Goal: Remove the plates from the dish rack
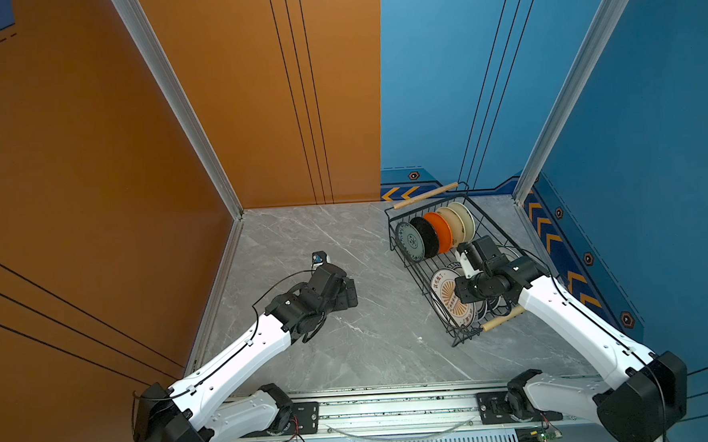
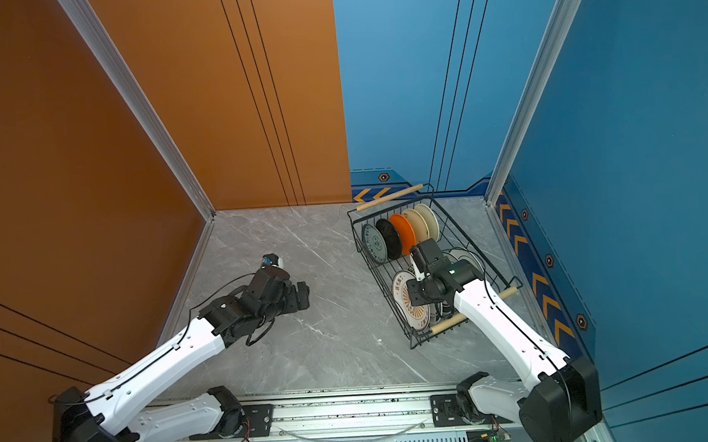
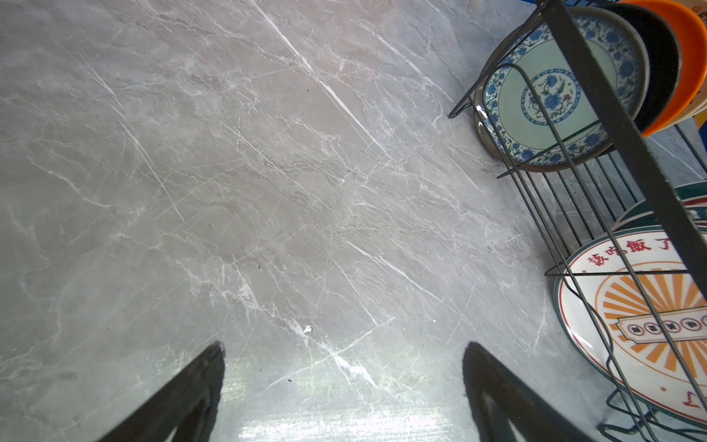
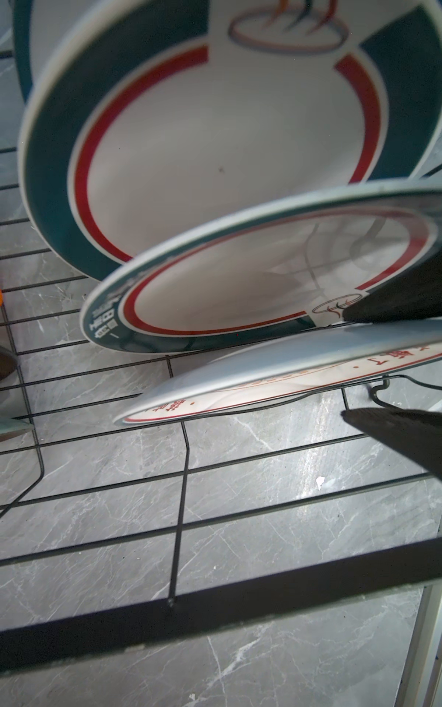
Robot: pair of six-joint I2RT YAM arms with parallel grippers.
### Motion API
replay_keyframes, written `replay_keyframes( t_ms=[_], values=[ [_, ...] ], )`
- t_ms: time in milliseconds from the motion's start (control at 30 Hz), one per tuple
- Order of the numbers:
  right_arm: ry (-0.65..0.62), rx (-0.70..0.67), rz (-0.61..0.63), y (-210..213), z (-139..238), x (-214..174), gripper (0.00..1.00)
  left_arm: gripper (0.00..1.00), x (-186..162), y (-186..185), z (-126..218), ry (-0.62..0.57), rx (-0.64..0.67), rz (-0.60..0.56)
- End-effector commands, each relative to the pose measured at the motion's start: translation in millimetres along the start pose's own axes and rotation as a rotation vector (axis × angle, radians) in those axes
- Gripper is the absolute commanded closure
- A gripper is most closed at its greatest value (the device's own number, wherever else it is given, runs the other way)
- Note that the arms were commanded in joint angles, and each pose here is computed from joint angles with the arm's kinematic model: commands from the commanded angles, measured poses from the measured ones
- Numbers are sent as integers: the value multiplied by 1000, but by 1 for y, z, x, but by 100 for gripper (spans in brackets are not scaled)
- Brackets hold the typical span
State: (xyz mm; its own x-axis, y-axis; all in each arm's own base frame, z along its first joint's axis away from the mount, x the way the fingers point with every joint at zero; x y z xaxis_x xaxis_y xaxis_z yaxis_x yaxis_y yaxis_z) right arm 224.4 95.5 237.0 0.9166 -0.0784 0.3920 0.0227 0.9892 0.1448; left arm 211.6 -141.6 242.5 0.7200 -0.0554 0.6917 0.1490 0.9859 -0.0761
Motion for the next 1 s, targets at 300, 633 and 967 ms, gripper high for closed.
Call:
replay_keyframes(
  t_ms=[300,633,967],
  values=[
    [6,-46,4,0,-14,-4,75,2,-9,5,3,-6,15,9],
    [-14,-60,24,1,-9,-10,86,2,-14,7,4,-23,26,14],
    [-54,-67,29,0,3,-12,92,2,-16,8,6,-33,35,20]
  ],
)
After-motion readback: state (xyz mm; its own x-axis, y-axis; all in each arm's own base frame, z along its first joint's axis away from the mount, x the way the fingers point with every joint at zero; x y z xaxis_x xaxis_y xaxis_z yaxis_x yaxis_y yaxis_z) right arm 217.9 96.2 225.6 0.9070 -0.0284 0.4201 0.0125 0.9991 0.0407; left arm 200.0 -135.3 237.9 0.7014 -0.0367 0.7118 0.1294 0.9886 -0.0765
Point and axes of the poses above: each gripper's point midway between its finger pads, its own z axis back along the fingers, its own y axis along the line the jaws close on, x = y × z, the point moved 9 cm from there along z, back along the fingers, and after that the axes turned 13 degrees about -z, right-handed, at the moved point
